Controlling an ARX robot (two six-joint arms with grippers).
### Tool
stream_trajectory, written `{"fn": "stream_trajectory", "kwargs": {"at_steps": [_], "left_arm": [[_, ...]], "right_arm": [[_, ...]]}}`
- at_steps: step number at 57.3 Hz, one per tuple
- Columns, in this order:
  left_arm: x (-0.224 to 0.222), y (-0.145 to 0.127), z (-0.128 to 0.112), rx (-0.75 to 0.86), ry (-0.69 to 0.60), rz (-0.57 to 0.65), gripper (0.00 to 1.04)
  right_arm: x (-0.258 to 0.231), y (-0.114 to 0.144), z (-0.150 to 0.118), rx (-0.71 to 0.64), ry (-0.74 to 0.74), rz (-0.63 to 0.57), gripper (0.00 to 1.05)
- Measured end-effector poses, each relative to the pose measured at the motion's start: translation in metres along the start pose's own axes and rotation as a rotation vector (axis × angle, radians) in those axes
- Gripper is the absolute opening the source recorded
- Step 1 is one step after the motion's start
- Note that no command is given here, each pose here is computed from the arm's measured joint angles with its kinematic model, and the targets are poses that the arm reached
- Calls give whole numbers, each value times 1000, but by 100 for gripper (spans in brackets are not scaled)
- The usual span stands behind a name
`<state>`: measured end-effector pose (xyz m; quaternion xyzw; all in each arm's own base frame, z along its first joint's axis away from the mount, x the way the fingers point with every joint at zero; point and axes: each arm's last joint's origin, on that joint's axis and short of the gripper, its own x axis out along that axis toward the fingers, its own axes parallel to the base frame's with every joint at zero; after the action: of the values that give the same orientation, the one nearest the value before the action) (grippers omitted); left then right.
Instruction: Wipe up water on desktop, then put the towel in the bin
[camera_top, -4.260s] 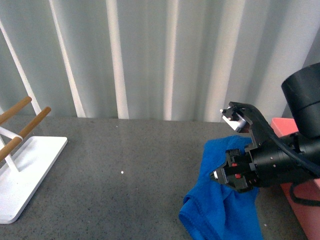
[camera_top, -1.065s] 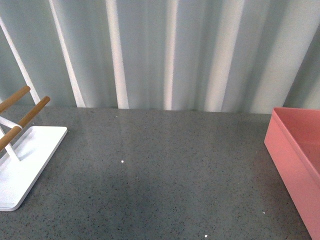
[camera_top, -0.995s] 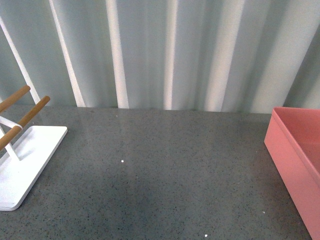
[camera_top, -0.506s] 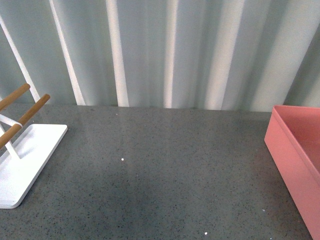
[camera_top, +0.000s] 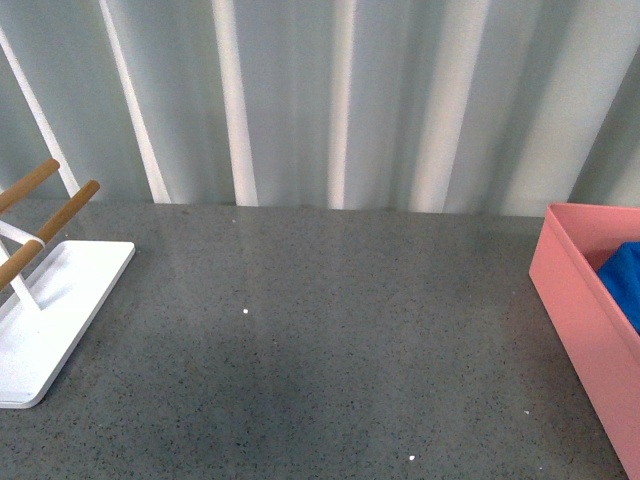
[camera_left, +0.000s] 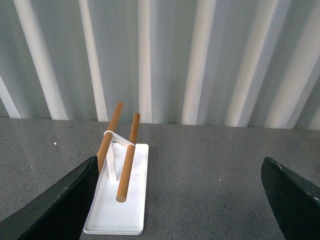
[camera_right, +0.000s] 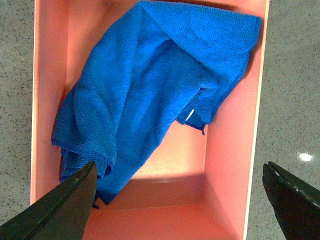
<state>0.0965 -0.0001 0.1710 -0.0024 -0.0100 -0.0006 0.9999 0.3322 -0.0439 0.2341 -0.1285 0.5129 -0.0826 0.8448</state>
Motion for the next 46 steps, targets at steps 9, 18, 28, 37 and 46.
{"fn": "stream_trajectory", "kwargs": {"at_steps": [9, 18, 28, 37, 46], "left_arm": [[0, 0, 0, 0, 0, 0, 98], [0, 0, 0, 0, -1, 0, 98], [0, 0, 0, 0, -1, 0, 98], [0, 0, 0, 0, -2, 0, 98], [0, 0, 0, 0, -2, 0, 98]], "right_arm": [[9, 4, -9, 128, -269, 135, 87], [12, 24, -51, 226, -789, 204, 61], [-23, 30, -78, 251, -1106, 160, 29], [-20, 41, -111, 252, -1064, 168, 3], [-30, 53, -132, 259, -1075, 158, 3]]}}
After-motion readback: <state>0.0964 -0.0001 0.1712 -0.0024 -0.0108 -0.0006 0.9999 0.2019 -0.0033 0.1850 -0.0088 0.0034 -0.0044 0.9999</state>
